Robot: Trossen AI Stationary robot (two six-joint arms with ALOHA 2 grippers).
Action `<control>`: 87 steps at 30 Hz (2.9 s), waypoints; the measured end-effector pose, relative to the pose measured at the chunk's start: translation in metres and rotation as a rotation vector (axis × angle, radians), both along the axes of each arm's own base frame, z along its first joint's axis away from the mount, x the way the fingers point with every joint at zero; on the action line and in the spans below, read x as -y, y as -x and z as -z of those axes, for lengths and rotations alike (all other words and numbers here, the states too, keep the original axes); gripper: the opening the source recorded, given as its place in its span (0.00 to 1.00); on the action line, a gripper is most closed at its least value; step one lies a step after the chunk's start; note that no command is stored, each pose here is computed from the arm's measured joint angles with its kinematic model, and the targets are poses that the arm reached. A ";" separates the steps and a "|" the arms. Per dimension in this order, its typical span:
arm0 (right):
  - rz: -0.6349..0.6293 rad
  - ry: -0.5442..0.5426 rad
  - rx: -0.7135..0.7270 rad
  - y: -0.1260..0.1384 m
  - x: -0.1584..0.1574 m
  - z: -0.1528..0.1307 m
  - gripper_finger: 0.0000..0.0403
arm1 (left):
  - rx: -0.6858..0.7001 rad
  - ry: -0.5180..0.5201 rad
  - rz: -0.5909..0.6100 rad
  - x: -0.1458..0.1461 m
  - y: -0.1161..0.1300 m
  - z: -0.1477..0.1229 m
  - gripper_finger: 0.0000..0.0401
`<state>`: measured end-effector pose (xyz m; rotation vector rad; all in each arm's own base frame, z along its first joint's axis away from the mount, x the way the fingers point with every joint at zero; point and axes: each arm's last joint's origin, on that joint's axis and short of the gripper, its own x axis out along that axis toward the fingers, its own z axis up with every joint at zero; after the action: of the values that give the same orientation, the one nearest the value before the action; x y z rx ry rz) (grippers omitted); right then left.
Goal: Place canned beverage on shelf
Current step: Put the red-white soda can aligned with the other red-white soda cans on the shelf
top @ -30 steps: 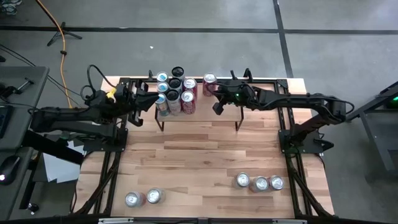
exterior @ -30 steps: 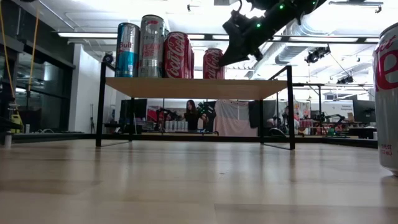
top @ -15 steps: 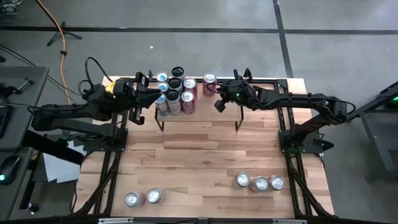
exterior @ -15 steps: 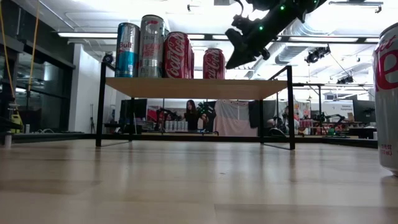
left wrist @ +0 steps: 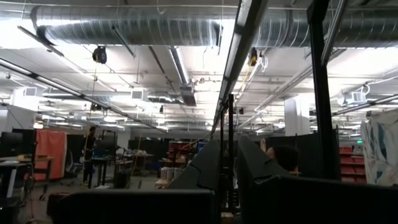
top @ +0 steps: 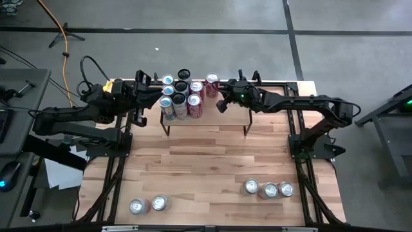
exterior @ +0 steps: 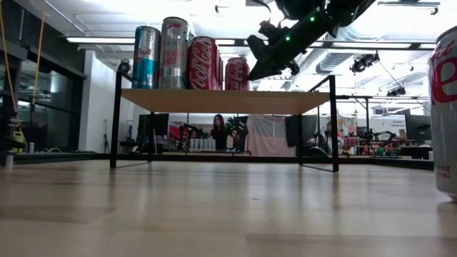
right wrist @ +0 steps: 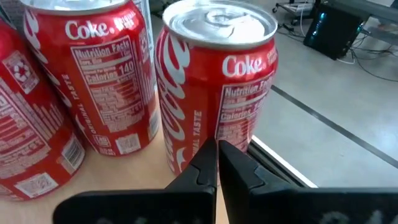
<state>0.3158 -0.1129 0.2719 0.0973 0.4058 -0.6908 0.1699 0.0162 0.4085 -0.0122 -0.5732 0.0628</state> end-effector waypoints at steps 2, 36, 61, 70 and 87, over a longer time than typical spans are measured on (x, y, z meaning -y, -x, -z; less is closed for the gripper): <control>-0.002 -0.003 -0.006 -0.002 0.001 0.003 0.00 | -0.001 0.001 0.001 0.000 -0.001 0.000 0.00; -0.042 -0.059 0.056 -0.002 0.042 -0.022 0.00 | 0.004 -0.027 -0.018 0.000 0.000 0.000 0.00; -0.115 -0.038 0.022 -0.024 0.056 -0.022 0.00 | 0.038 -0.034 -0.015 0.001 0.009 -0.005 0.00; -0.100 -0.219 0.123 -0.011 0.111 -0.056 0.00 | 0.039 -0.046 0.010 0.002 0.009 -0.005 0.00; -0.177 -0.727 0.055 -0.042 0.161 -0.048 0.00 | 0.037 -0.065 -0.017 0.002 0.009 -0.005 0.00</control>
<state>0.3575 -0.2744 0.3201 0.7577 0.5900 -0.3380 0.1607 0.0146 0.4133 0.0549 -0.6120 0.0604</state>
